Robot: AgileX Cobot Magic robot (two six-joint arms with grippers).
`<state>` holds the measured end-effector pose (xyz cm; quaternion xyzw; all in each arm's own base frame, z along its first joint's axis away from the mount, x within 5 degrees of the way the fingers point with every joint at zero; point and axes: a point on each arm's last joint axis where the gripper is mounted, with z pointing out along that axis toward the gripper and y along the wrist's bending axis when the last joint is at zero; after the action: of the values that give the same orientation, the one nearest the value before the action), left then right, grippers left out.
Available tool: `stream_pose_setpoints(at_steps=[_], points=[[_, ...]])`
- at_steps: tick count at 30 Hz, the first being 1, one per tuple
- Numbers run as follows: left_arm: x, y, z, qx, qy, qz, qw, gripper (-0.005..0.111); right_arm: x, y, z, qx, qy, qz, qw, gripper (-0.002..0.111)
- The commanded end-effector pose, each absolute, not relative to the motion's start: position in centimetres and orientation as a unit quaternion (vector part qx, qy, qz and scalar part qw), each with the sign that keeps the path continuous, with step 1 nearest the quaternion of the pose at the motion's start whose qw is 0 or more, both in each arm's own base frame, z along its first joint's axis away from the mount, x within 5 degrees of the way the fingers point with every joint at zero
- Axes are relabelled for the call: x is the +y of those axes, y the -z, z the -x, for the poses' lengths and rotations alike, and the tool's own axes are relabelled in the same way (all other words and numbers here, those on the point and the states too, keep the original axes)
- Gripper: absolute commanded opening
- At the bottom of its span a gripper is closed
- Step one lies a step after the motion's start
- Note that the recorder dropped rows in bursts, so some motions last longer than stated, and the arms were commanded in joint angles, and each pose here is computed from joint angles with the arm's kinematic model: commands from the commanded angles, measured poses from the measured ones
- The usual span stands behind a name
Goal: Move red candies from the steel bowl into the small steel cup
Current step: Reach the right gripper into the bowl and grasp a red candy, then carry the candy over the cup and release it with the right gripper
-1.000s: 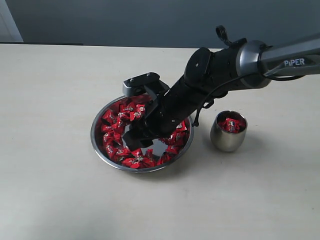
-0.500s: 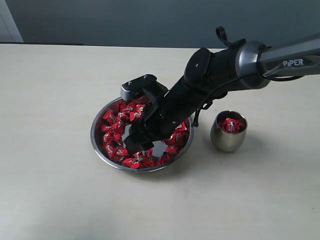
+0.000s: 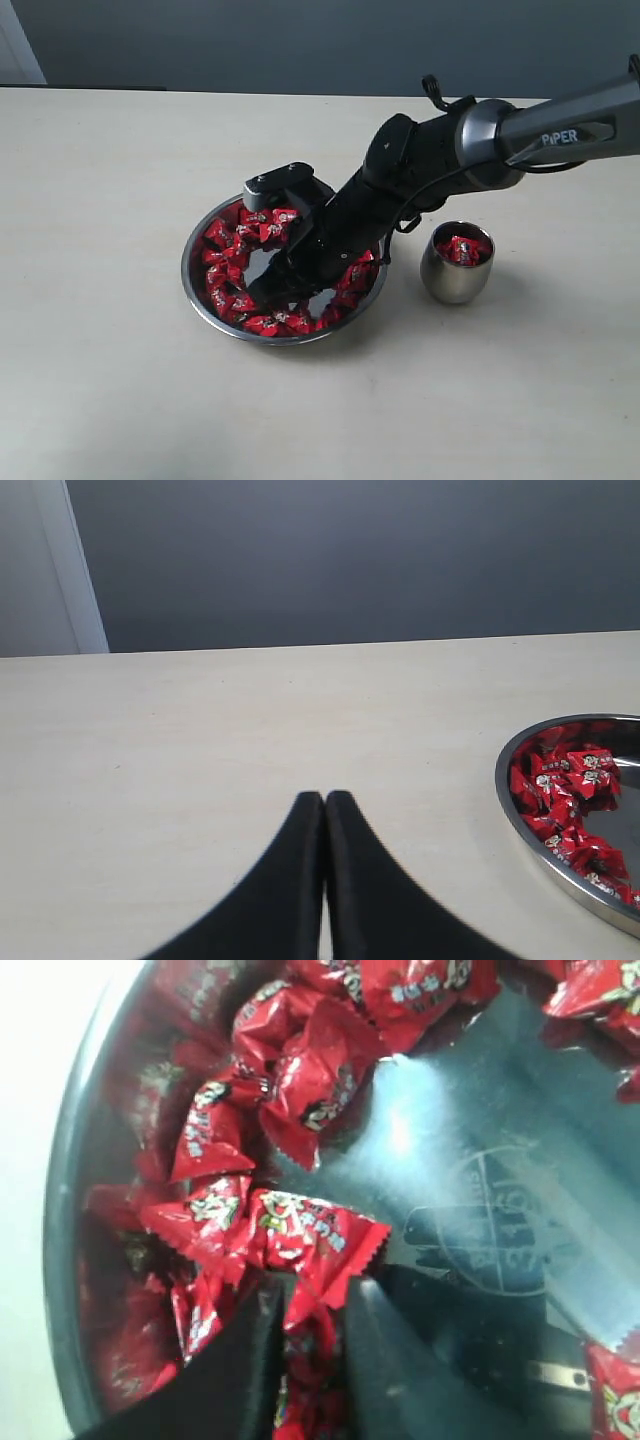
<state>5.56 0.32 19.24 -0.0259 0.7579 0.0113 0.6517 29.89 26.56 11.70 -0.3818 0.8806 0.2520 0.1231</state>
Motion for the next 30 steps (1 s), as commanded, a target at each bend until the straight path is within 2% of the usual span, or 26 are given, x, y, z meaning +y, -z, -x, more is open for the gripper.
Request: stream_pose_setpoints(at_steps=[1, 4, 8, 10, 12, 16, 18, 30], points=[[0.3, -19.2, -5.5, 0.756, -0.009, 0.024, 0.654, 0.000, 26.7, -13.0, -30.0, 0.875, -0.256, 0.386, 0.143, 0.001], [0.3, -19.2, -5.5, 0.756, -0.009, 0.024, 0.654, 0.000, 26.5, -14.6, -30.0, 0.869, -0.258, 0.390, 0.162, 0.000], [0.3, -19.2, -5.5, 0.756, -0.009, 0.024, 0.654, 0.000, 25.7, -20.2, -29.8, 0.840, -0.231, 0.423, 0.248, 0.000], [0.3, -19.2, -5.5, 0.756, -0.009, 0.024, 0.654, 0.000, 24.5, -22.5, -30.1, 0.839, -0.205, 0.416, 0.284, 0.000], [0.3, -19.2, -5.5, 0.756, -0.009, 0.024, 0.654, 0.000, 20.9, -24.1, -31.4, 0.878, -0.162, 0.348, 0.286, 0.000], [0.3, -19.2, -5.5, 0.756, -0.009, 0.024, 0.654, 0.000, 14.3, -23.9, -32.6, 0.935, -0.065, 0.272, 0.219, 0.000], [0.3, -19.2, -5.5, 0.756, -0.009, 0.024, 0.654, 0.000, 13.1, -23.6, -32.7, 0.942, -0.060, 0.258, 0.206, 0.000], [0.3, -19.2, -5.5, 0.756, -0.009, 0.024, 0.654, 0.000, 12.1, -21.5, -32.4, 0.953, -0.047, 0.263, 0.142, 0.001]])
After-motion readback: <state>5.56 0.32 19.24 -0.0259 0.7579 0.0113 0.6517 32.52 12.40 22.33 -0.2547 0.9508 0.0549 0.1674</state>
